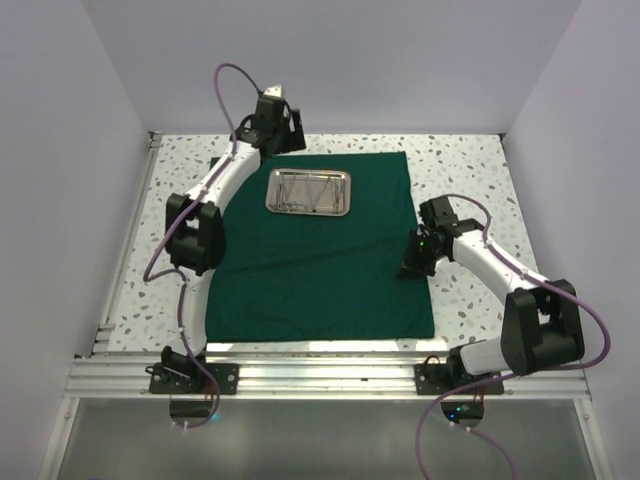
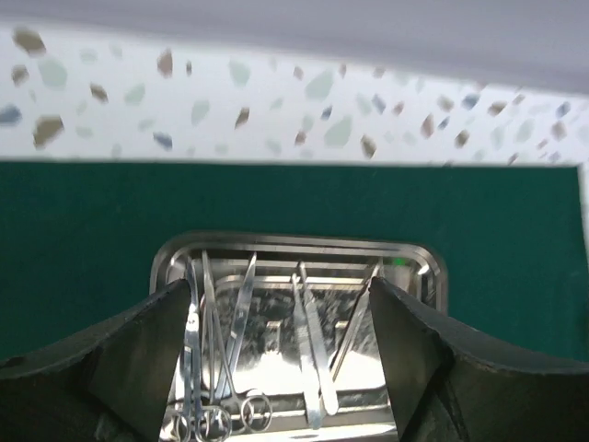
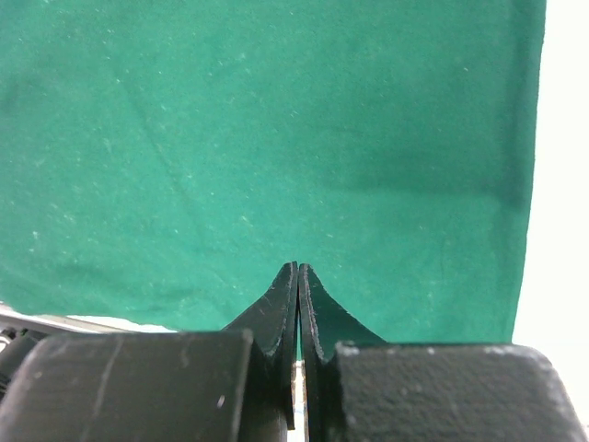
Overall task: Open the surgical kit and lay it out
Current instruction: Pick up the medical item from the container.
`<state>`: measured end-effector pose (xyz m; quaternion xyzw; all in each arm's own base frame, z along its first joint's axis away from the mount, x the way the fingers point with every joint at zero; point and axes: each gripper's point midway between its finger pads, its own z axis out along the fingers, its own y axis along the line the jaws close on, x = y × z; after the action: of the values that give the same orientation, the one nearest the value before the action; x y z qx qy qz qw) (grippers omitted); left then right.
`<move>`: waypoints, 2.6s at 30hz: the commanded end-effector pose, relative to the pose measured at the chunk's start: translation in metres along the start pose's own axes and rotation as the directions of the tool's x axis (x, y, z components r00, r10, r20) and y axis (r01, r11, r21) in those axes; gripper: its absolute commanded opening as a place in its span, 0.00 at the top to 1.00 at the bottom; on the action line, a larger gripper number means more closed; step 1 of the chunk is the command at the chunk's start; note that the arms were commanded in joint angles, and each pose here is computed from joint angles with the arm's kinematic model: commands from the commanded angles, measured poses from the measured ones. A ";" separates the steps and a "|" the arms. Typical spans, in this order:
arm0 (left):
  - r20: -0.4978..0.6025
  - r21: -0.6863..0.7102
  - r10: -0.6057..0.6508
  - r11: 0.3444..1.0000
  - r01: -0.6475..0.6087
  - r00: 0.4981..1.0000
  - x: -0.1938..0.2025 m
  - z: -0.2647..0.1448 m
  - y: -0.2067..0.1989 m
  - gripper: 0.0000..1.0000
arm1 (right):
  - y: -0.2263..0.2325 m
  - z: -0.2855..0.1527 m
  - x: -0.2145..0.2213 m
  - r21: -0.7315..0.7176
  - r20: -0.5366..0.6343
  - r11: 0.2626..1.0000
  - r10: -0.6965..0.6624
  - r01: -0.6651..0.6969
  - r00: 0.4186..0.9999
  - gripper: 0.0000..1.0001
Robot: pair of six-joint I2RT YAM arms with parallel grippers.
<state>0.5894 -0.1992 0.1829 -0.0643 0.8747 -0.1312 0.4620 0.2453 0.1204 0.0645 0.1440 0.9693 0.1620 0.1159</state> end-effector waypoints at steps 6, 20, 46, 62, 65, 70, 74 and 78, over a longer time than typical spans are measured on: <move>-0.267 -0.081 0.116 0.986 -0.143 0.957 0.096 0.007 0.023 0.28 | -0.006 -0.018 -0.001 0.026 0.041 0.999 -0.037 0.036 0.998 1.00; -0.304 -0.122 0.111 0.981 -0.154 0.946 0.117 0.006 0.050 0.44 | -0.014 -0.016 0.004 0.060 0.022 0.997 -0.043 0.042 0.999 1.00; -0.380 -0.150 0.081 0.978 -0.147 0.921 0.151 0.021 0.081 0.52 | -0.021 0.000 0.011 0.085 -0.028 0.996 -0.023 0.026 0.999 1.00; -0.616 -0.174 0.019 0.972 -0.159 0.787 0.242 0.021 0.105 0.70 | -0.021 0.005 0.010 0.091 -0.041 0.996 -0.022 0.025 0.999 1.00; -0.645 -0.153 0.009 0.978 -0.141 0.764 0.255 0.021 0.104 0.89 | -0.021 0.005 0.009 0.091 -0.038 0.996 -0.022 0.026 0.999 1.00; -0.664 -0.128 0.011 0.984 -0.128 0.748 0.259 0.022 0.099 1.00 | -0.022 0.006 0.009 0.091 -0.039 0.995 -0.022 0.026 0.999 1.00; -0.619 -0.108 0.025 0.987 -0.117 0.785 0.231 0.021 0.086 1.00 | -0.023 0.006 0.011 0.088 -0.039 0.996 -0.022 0.026 0.999 1.00; -0.515 -0.083 0.053 0.990 -0.112 0.855 0.169 0.021 0.064 1.00 | -0.022 0.007 0.012 0.080 -0.039 0.996 -0.025 0.028 0.999 1.00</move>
<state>0.5276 -0.1778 0.0277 -0.0282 0.9616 -0.0759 0.2623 0.2280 0.1075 0.0497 0.1376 0.9789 0.1244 0.0859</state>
